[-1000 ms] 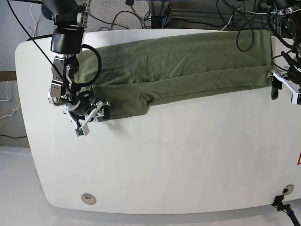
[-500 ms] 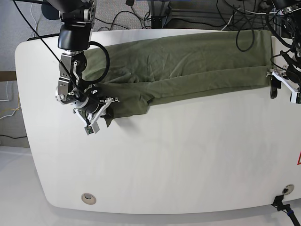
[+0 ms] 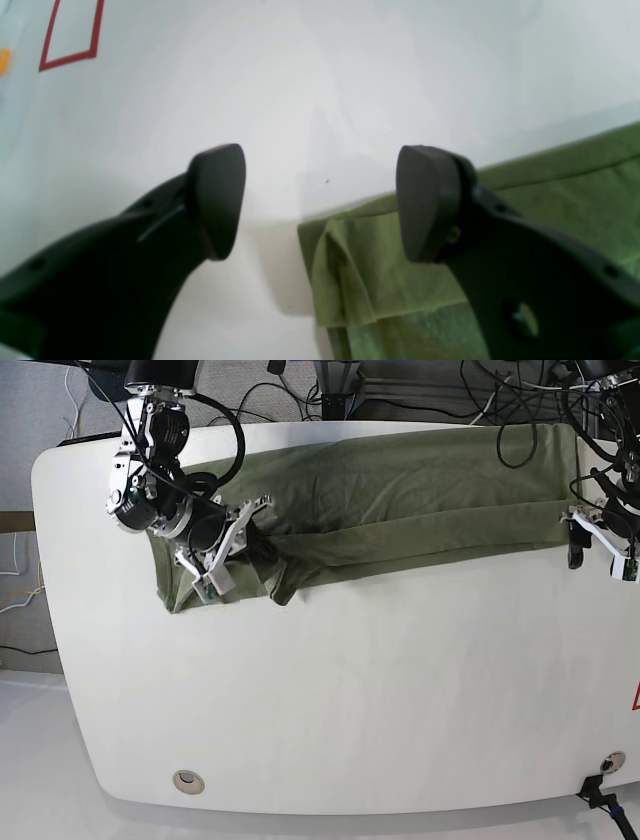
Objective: Fold the T-shirt properly
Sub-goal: 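Grasp the sleeve end with the right gripper and tuck it inward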
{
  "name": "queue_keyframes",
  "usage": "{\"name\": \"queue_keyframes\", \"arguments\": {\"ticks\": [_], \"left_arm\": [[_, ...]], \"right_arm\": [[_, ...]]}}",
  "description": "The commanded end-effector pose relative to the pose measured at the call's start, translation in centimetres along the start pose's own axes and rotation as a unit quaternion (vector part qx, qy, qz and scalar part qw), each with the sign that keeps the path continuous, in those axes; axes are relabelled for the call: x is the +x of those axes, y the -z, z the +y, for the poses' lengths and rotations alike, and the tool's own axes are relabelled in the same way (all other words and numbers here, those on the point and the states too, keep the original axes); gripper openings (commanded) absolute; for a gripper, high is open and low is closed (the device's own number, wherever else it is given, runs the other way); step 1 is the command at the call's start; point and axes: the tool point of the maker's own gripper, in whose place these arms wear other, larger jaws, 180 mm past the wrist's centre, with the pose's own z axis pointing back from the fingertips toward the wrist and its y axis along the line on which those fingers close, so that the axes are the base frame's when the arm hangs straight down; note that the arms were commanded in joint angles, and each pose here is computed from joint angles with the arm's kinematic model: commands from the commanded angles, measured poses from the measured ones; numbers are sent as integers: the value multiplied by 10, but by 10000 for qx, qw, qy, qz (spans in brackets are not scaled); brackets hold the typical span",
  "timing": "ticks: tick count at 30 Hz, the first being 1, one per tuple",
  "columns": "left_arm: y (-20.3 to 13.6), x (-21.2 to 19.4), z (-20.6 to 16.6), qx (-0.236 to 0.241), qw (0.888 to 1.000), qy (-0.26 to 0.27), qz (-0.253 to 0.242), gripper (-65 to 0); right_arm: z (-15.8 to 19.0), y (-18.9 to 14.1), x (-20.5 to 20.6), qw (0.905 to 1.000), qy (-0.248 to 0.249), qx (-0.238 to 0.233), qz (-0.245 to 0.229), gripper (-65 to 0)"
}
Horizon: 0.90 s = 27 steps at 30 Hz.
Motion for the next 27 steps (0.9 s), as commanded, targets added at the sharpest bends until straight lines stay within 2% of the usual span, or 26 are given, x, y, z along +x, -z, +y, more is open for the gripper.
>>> {"name": "queue_keyframes", "arguments": {"ticks": [1, 8, 13, 19, 20, 24, 25, 27], "left_arm": [[-3, 16, 7, 65, 9997, 67, -237, -209], [-1, 15, 3, 15, 9997, 82, -221, -209], [0, 14, 0, -20, 9998, 87, -203, -209], [0, 15, -1, -26, 9997, 89, -209, -209], [0, 15, -1, -26, 9997, 89, -209, -209], [0, 14, 0, -22, 9997, 95, -205, -209], [0, 14, 0, -22, 9997, 95, -205, -209], [0, 14, 0, -22, 9997, 95, -205, -209]], "right_arm": [[2, -7, 1, 9999, -40, 111, -49, -650], [0, -25, -43, 9975, 97, 285, 638, -650], [1, -40, -67, 9924, 142, 449, 1133, -650], [-2, -53, -96, 9848, 164, 398, 1684, -650], [-3, -54, -98, 9842, 174, 383, 1717, -616], [-6, -62, -107, 9813, 139, 345, 1888, -324], [-5, -63, -108, 9812, 160, 386, 1887, -275], [-3, -64, -107, 9813, 168, 421, 1869, -256]]}}
